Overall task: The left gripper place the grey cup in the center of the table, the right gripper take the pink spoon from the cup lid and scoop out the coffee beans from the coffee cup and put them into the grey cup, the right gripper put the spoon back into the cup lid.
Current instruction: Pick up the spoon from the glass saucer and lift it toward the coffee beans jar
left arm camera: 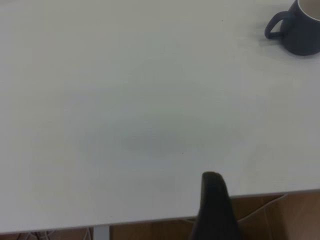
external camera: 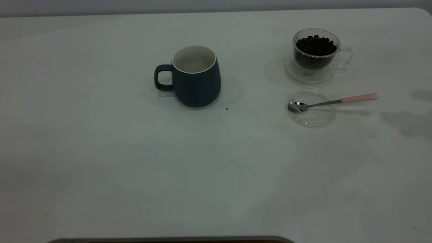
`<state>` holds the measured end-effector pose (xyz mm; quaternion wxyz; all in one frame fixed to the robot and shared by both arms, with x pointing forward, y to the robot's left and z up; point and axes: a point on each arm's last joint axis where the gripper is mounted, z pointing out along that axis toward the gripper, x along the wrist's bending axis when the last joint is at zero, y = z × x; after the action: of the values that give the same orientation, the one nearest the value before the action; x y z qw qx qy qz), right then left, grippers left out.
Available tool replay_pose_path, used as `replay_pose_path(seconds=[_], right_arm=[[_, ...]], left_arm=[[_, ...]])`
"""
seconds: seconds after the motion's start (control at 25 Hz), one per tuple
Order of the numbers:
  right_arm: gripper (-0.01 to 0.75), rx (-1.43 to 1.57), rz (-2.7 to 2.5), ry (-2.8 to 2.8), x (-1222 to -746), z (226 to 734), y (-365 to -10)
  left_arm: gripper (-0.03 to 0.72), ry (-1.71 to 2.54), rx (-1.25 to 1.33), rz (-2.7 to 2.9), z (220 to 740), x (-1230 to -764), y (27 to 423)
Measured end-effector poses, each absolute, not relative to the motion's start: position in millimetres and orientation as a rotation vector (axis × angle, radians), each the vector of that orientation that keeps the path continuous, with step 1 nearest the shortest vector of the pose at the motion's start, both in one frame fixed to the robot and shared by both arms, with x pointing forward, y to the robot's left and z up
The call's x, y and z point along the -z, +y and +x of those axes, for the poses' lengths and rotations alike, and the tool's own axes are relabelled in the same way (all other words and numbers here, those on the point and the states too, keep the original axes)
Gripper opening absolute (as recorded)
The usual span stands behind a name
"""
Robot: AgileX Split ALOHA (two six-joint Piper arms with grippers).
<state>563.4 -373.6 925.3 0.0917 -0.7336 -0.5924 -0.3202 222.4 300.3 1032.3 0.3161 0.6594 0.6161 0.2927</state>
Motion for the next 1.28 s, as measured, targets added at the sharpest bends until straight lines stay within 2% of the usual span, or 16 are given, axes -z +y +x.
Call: replay_pose_path(seconds=[0.4, 0.8, 1.28], right_arm=[[0.697, 0.893, -2.091, -1.657, -840, 570, -370], [0.693, 0.848, -2.014, -1.673, -779, 588, -377], [0.678, 0.874, -1.874, -1.787, -754, 616, -358]], left_arm=[[0.586, 1.622, -0.771, 1.737, 222, -1032, 300], [0.586, 1.622, -0.771, 1.737, 222, -1032, 300], [0.586, 1.622, -0.771, 1.737, 222, -1032, 300]])
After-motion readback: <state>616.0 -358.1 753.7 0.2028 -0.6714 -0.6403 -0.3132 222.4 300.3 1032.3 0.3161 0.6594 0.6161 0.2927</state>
